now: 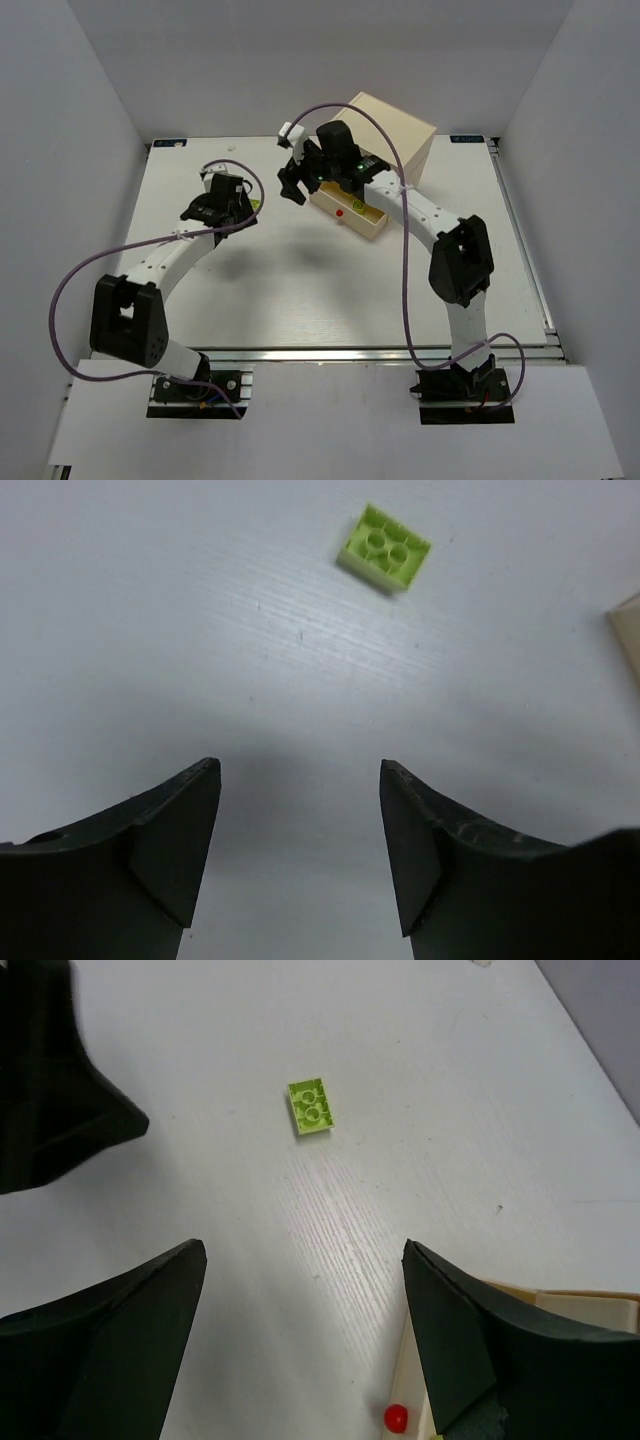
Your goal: Sort the legos into containers by color
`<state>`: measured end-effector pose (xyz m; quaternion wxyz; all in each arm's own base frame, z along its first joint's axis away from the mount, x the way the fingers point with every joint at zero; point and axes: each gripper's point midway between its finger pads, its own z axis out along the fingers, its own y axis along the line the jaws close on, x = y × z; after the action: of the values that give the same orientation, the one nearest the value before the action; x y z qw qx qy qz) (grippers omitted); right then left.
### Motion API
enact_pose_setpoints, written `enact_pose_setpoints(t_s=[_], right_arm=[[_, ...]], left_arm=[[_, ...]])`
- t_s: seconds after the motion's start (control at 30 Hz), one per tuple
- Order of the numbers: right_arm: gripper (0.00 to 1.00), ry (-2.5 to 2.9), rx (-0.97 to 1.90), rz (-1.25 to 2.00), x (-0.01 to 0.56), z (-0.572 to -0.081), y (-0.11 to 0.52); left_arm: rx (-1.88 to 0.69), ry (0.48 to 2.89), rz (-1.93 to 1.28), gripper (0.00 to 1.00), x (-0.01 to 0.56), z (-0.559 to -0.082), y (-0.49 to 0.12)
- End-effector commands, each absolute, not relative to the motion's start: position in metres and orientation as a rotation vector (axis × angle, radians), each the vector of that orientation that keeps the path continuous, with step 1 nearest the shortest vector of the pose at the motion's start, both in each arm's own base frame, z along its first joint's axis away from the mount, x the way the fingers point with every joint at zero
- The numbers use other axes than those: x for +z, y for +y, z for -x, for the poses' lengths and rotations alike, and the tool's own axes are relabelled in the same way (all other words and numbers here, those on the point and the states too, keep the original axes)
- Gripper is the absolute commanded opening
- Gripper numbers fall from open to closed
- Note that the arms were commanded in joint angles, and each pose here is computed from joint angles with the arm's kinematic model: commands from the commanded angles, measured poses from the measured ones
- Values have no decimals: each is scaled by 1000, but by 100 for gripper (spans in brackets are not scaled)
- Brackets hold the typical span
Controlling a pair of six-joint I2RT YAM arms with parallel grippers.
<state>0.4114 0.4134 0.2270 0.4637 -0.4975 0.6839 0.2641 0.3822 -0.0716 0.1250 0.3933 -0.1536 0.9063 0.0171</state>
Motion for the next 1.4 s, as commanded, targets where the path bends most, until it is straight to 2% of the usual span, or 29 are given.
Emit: enact_pose_setpoints(t_s=[0.0,0.03,0.1,0.13,0.17,0.2,0.23,0.27,0.3,0.33,0.37,0.43,0.47,0.5,0.53,0.67,0.87,1.2,1.37], right_arm=[[84,1753,632,1060,234,-433,419],[83,1767,625,995,243,-437,414],[79,1838,592,817,252,-447,395],[77,1877,576,781,240,-445,387],[74,1852,564,745,259,-440,375],[65,1861,589,703,263,-436,365],[59,1841,605,702,268,-430,361],[49,1835,623,720,270,-411,349],[16,1827,633,732,271,-404,342],[2,1788,655,751,289,-389,333],[0,1809,703,791,278,-373,329],[0,1708,729,886,302,-346,314],[0,1724,728,911,284,-336,306],[0,1640,717,900,308,-324,294],[0,1631,713,910,307,-317,288],[0,1642,645,895,297,-304,255],[4,1632,573,820,282,-296,221],[3,1612,544,774,287,-294,206],[3,1603,533,756,288,-295,201]], left_arm=[[-20,2165,565,72,162,-389,-63],[-23,2208,622,66,151,-402,-66],[-13,2299,813,55,127,-398,-69],[-15,2316,879,56,121,-403,-69],[-64,2341,956,57,111,-415,-82],[-87,2356,993,59,107,-419,-84],[-123,2362,1013,67,104,-425,-91],[-158,2339,1101,71,99,-434,-93],[-180,2332,1125,73,98,-438,-97],[-195,2318,1153,79,98,-442,-99],[-206,2277,1214,81,100,-450,-99],[-229,2236,1262,87,101,-458,-101],[-244,2202,1300,89,101,-467,-98],[-235,2183,1328,91,101,-470,-97],[-232,2170,1353,92,101,-473,-96],[-204,2141,1442,94,89,-487,-97],[-118,2144,1525,94,64,-500,-95],[-49,2100,1555,94,71,-511,-88],[33,2106,1577,89,63,-521,-75]])
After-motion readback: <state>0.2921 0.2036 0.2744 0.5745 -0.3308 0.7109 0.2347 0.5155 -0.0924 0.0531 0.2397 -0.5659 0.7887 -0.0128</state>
